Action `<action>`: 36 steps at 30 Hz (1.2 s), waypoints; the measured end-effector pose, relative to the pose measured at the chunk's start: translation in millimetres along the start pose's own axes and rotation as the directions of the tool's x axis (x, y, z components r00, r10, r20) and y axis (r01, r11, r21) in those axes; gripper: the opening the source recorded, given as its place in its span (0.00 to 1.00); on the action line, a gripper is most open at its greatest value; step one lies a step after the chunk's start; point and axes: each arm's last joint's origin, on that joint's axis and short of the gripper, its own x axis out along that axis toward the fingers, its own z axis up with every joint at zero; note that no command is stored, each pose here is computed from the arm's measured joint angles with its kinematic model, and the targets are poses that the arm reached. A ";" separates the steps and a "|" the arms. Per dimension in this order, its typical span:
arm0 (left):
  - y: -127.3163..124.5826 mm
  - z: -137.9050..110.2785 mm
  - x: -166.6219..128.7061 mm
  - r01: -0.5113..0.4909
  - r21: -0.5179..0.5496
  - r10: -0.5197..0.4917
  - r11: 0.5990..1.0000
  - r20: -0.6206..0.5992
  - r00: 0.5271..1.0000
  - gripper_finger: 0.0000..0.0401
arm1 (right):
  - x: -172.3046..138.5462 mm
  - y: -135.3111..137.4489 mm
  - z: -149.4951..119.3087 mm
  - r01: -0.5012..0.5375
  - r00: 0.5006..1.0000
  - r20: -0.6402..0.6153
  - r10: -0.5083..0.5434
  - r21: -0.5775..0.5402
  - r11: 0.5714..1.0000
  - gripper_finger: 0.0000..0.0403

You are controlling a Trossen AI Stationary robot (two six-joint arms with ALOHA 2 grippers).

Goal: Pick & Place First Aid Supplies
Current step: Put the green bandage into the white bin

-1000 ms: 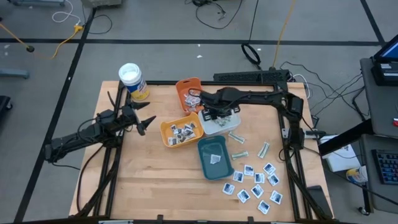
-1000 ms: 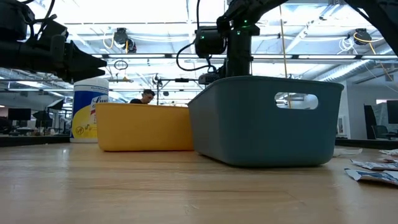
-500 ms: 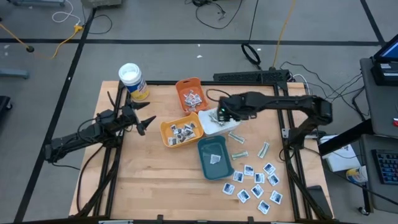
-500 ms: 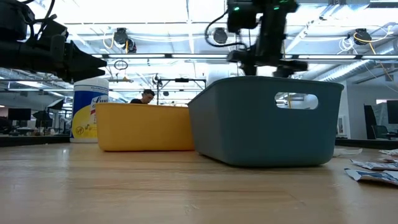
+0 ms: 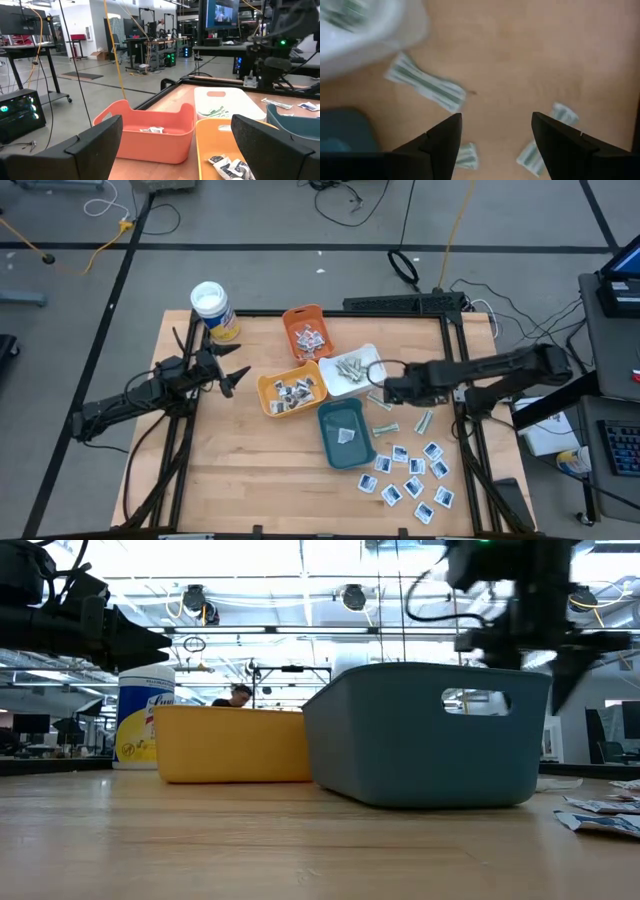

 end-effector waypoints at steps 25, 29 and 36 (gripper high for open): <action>0.0 0.0 0.0 0.000 0.000 0.000 1.000 0.000 1.000 0.94 | 37.3 -44.9 -55.6 0.070 0.997 -0.040 -0.067 0.068 0.995 0.59; 0.0 -0.1 0.0 0.000 0.000 0.000 1.000 0.000 1.000 0.94 | 52.9 -45.9 -58.4 0.089 0.995 -0.052 -0.086 0.072 0.993 0.59; 0.0 0.0 0.0 0.000 0.000 0.000 1.000 0.000 1.000 0.94 | 70.0 -43.2 -62.4 0.037 0.997 -0.076 -0.032 0.071 0.997 0.59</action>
